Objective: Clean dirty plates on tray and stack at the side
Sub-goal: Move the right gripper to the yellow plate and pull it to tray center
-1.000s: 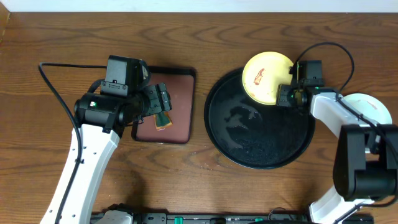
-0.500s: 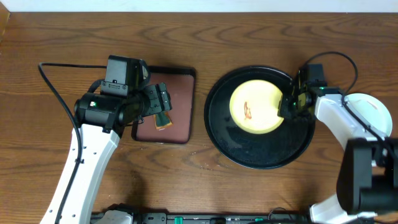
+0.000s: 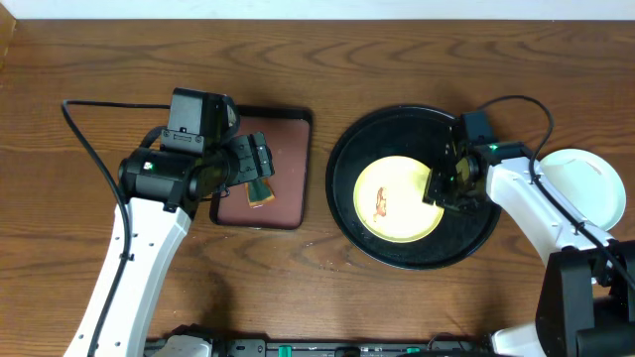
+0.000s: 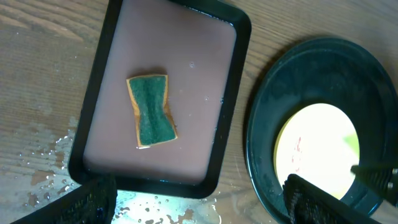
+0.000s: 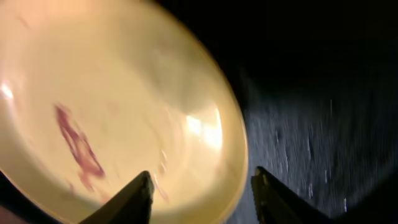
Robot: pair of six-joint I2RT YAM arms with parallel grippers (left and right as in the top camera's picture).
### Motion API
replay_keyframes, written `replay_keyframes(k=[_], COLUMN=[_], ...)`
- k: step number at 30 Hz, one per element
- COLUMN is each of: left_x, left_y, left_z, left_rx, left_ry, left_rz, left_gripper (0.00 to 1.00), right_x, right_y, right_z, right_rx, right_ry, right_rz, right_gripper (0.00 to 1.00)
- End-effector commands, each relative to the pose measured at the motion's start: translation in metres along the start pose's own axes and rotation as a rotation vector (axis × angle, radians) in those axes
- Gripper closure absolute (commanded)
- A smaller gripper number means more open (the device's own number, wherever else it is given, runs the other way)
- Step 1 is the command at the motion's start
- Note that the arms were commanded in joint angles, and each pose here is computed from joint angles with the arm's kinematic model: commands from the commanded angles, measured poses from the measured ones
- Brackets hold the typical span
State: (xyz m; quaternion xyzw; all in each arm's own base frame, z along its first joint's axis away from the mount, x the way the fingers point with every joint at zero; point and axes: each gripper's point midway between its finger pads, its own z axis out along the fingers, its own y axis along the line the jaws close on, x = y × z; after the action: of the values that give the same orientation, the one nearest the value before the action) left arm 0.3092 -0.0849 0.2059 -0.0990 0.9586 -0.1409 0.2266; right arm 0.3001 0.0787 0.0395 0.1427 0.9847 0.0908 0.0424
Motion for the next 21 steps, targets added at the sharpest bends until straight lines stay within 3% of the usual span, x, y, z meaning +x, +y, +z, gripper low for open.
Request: replay_keyframes(k=[1,3,6,16,17,20,21], left_x=[-0.004,-0.004,-0.004,-0.003,-0.003,-0.001,0.001], left_y=[-0.003,-0.003,-0.003,-0.004,-0.004,-0.003,-0.002], left_z=[-0.005,-0.005,-0.005,-0.005,-0.004,-0.003,-0.002], left_rx=[0.011,0.011,0.011,0.015,0.017,0.014,0.011], left_ry=[-0.012,-0.012,-0.012,-0.008,-0.006,0.002,0.009], left_rz=[0.006,0.006,0.006,0.006,0.006,0.005,0.004], left_gripper=[0.14,0.14,0.14,0.14,0.14,0.14,0.14], right_x=[-0.024,-0.038,-0.046,-0.032,-0.031,-0.028,-0.027], right_y=[-0.002,0.002,0.007,-0.006,-0.007,-0.009,-0.011], right_z=[-0.003,-0.004,-0.001,0.050,0.055,0.060,0.059], right_rx=[0.017,0.010,0.003,0.032,0.034,0.037,0.043], right_ry=[-0.102,-0.158,-0.183,-0.035,-0.027,-0.009,-0.006], right_rz=[-0.168,-0.298,-0.426,-0.501,-0.500,-0.460,-0.427], right_gripper=[0.58,0.60,0.70,0.66,0.69,0.94,0.99])
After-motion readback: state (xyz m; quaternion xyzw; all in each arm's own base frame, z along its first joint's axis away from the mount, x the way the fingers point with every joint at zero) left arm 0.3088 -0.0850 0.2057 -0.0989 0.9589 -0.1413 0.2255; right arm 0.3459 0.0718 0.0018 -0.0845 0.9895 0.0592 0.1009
